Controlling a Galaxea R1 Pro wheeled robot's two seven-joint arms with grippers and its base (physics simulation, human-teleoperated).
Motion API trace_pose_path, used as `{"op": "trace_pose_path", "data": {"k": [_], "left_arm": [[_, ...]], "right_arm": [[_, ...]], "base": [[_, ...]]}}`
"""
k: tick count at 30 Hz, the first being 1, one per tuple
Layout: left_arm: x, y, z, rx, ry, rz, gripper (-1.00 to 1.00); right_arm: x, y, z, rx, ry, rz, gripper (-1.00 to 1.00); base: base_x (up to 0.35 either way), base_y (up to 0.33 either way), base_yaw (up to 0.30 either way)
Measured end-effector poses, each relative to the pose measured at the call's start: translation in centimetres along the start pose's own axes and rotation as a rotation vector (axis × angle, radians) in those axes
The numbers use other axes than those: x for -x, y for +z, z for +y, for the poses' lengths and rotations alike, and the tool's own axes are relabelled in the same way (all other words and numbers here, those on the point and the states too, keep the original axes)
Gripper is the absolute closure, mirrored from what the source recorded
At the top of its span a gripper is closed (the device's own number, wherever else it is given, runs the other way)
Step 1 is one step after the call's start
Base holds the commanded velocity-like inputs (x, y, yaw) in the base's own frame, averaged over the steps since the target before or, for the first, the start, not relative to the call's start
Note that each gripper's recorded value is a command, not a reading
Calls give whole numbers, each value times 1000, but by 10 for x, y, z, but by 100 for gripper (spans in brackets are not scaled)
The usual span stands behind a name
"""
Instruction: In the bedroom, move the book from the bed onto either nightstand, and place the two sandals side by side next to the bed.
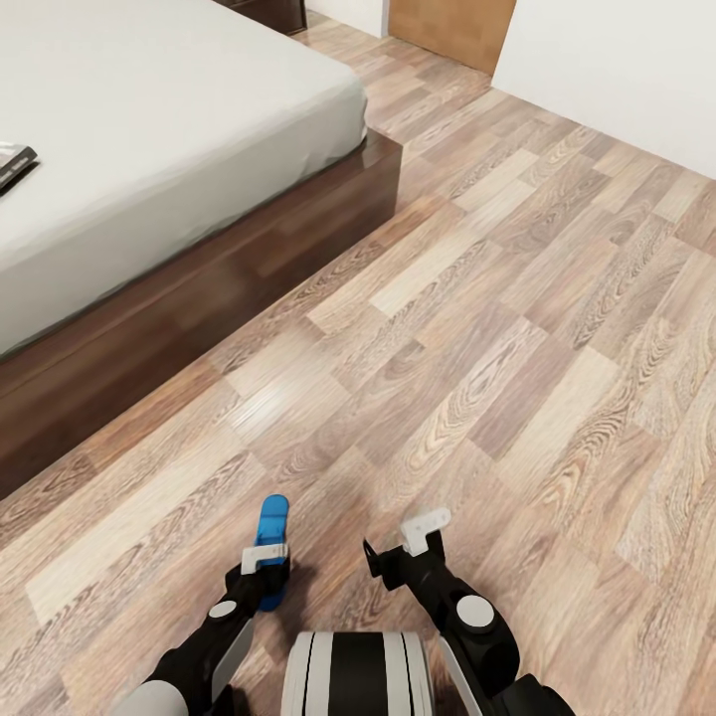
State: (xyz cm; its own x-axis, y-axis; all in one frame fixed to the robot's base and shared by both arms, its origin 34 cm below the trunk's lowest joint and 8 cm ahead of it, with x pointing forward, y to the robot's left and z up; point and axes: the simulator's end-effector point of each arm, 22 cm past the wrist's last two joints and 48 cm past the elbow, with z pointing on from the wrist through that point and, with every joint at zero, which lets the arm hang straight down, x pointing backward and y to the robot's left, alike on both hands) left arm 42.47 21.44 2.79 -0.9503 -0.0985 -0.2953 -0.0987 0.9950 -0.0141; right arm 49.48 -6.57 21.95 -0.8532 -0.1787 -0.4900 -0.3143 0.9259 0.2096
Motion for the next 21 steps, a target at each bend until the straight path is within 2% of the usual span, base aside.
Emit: {"op": "trace_pose_path", "data": {"k": [19, 20, 21], "left_arm": [[-4, 2, 1, 1, 0, 8, -100], [-4, 2, 1, 1, 0, 8, 100], [-4, 2, 1, 1, 0, 8, 100]], "right_arm": [[-4, 2, 0, 2, 3, 7, -100], [-4, 2, 0, 2, 3, 7, -100], [-4, 2, 0, 2, 3, 7, -100]], "base": [[0, 0, 0], [0, 0, 0], [0, 0, 0]]}}
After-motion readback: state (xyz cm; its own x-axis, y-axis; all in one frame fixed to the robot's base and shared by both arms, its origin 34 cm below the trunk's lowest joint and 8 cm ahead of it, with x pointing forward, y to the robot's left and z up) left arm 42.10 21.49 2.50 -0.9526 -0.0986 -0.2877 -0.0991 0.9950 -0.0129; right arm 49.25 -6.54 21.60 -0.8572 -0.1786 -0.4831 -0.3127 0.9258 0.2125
